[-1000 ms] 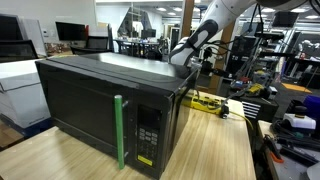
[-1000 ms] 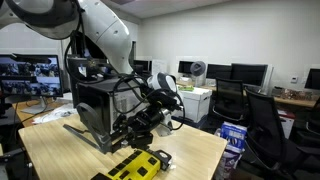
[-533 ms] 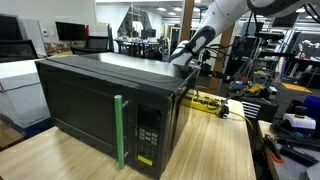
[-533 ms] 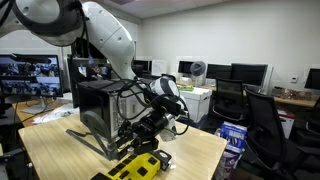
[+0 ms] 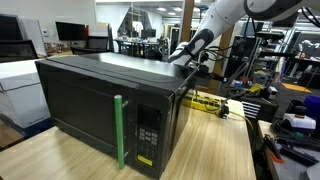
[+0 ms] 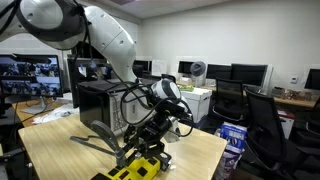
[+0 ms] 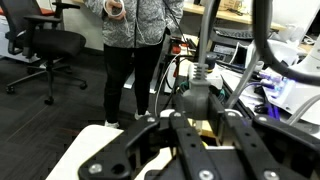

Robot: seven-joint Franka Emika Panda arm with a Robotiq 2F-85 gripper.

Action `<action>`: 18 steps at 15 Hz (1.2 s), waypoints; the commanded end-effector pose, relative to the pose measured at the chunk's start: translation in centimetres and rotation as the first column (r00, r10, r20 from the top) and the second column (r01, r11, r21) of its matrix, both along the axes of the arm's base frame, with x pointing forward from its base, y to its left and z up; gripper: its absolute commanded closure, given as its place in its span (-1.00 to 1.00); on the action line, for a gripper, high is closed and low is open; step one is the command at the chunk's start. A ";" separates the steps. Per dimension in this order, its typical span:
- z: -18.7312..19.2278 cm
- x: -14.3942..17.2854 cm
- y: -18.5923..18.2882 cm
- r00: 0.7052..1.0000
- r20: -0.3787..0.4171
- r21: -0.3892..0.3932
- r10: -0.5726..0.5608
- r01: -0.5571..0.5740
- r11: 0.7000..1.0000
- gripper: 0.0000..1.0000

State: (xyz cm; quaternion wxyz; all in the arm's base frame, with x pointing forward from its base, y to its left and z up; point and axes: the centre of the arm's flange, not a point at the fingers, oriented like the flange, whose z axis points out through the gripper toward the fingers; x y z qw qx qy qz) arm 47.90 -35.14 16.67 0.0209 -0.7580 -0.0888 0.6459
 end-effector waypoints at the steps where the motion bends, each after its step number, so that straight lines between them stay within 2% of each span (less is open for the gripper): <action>1: -0.5 0.2 -1.2 1.000 0.004 0.005 0.000 0.000 1.000 0.83; 11: -3.6 0.9 -1.4 1.000 0.002 -0.011 0.004 -0.004 1.000 0.83; 18: -5.0 1.7 -0.8 0.999 0.053 -0.025 -0.013 0.015 1.000 0.83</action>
